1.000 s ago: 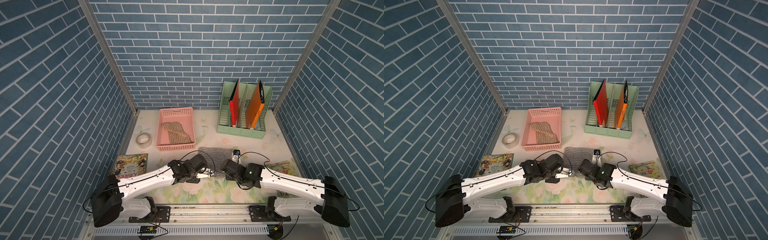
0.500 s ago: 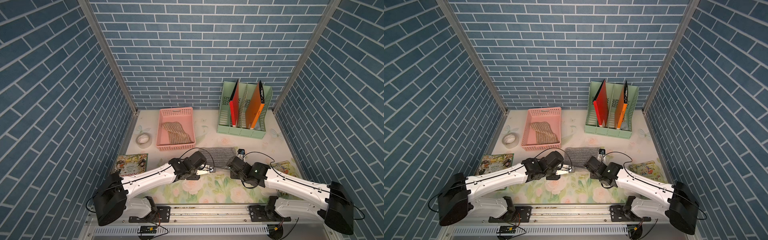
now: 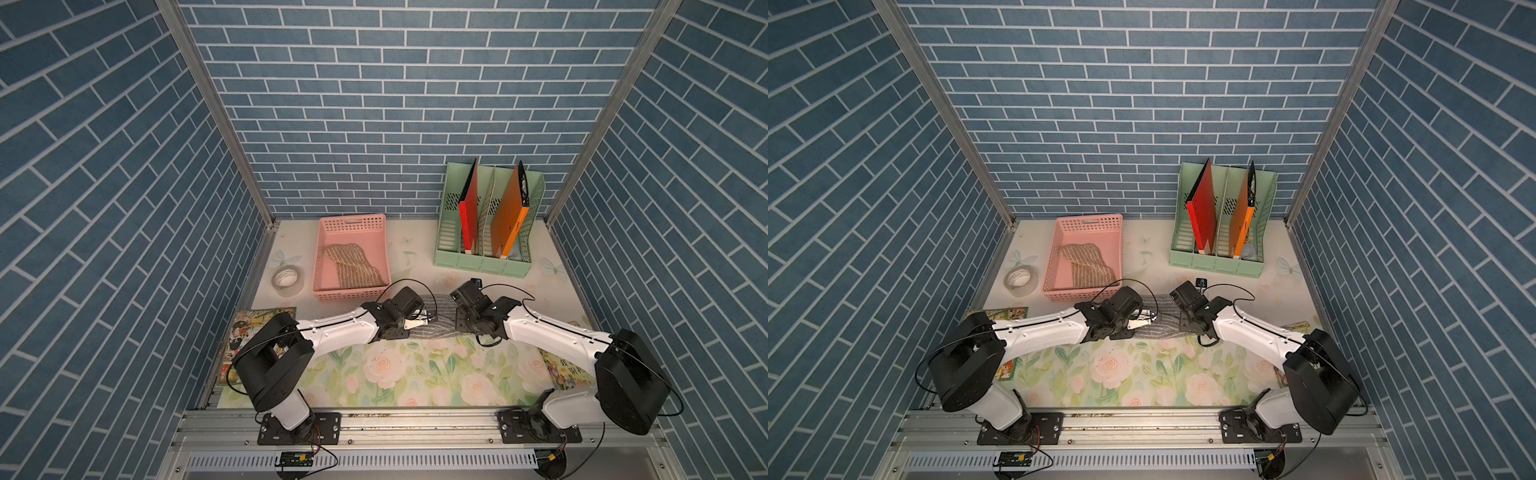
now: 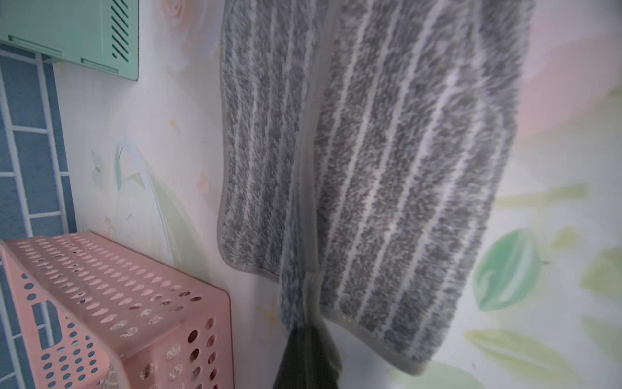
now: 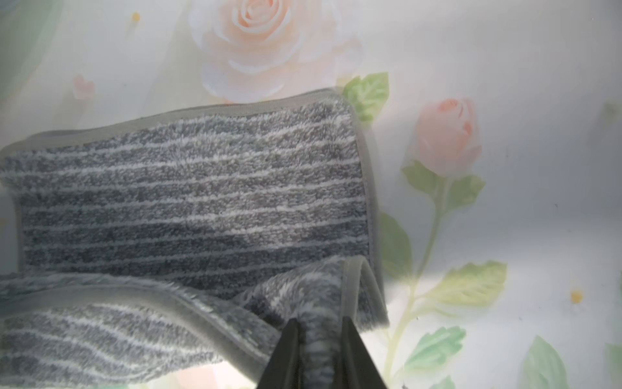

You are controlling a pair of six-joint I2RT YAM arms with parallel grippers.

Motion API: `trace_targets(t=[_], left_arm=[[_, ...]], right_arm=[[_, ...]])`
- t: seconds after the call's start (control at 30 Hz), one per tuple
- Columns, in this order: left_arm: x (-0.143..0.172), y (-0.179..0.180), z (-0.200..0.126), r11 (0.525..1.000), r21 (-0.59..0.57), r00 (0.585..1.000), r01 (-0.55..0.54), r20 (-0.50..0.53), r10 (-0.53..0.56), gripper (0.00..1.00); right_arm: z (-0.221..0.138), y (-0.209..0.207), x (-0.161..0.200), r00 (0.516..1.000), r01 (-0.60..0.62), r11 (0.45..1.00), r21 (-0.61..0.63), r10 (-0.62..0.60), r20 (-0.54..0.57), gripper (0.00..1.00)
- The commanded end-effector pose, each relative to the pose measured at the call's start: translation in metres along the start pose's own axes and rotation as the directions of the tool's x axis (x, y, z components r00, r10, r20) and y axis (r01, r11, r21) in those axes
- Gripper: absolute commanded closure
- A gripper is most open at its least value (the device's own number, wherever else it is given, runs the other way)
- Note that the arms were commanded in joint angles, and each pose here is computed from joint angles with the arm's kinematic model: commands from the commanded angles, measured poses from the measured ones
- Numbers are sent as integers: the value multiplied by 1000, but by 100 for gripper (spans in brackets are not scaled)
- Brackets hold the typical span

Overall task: Fold the square dishcloth
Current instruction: Fold the cleaning item at the center of the board, then adjust the cleaning item at the center of the board.

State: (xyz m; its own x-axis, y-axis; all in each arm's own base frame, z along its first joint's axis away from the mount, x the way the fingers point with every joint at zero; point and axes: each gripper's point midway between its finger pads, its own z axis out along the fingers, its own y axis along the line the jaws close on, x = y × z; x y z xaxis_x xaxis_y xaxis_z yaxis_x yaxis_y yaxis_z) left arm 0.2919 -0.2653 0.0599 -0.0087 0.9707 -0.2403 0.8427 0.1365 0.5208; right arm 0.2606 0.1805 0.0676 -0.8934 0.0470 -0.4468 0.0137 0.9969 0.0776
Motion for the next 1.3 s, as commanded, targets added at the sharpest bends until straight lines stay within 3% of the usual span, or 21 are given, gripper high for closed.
trace_targets(t=[0.0, 0.1, 0.2, 0.3, 0.33, 0.4, 0.47, 0.57, 0.67, 0.8, 1.0, 1.1, 1.27], left_arm=[[-3, 35, 10, 992, -109, 998, 55, -9, -57, 100], [-4, 42, 16, 989, -131, 997, 71, -12, -73, 100], [-7, 41, 17, 990, -118, 997, 74, -7, -75, 100], [-5, 42, 19, 990, -124, 997, 70, -20, -73, 100], [-4, 41, 21, 989, -127, 997, 72, -23, -75, 97], [-1, 42, 24, 986, -144, 996, 80, -34, -86, 78], [1, 48, 25, 980, -173, 993, 101, -39, -109, 62], [2, 64, 20, 964, -224, 988, 145, -27, -154, 52], [-2, 79, 6, 950, -255, 983, 181, 12, -184, 41], [-11, 80, -15, 952, -212, 975, 223, 69, -213, 40], [-10, 26, -11, 980, 7, 977, 200, 72, -200, 42], [-5, 5, 3, 983, 55, 983, 174, 51, -177, 43], [12, -2, 32, 990, 9, 990, 142, -25, -142, 48]], right_arm=[[3, 8, -18, 999, 21, 999, -36, -20, 25, 71], [4, 3, -31, 999, -10, 999, -34, 12, 51, 62], [1, -8, -42, 995, -48, 999, -19, 49, 88, 36], [-2, -16, -45, 990, -76, 997, -27, 79, 117, 17], [-2, -19, -45, 989, -79, 997, -24, 81, 124, 11], [-3, -23, -43, 988, -79, 997, -11, 80, 132, 7], [-4, -21, -41, 988, -71, 997, -38, 76, 136, 7], [-13, -20, -45, 984, -72, 996, -54, 79, 160, 10], [-12, 2, -41, 987, -51, 982, -183, 78, 144, 18], [12, 34, -34, 996, -33, 956, -293, 56, 69, 34], [45, 46, -41, 997, -67, 944, -324, 75, 12, 50], [56, 32, -51, 992, -115, 946, -303, 124, 13, 51], [78, 3, -45, 984, -178, 954, -239, 175, -36, 52]])
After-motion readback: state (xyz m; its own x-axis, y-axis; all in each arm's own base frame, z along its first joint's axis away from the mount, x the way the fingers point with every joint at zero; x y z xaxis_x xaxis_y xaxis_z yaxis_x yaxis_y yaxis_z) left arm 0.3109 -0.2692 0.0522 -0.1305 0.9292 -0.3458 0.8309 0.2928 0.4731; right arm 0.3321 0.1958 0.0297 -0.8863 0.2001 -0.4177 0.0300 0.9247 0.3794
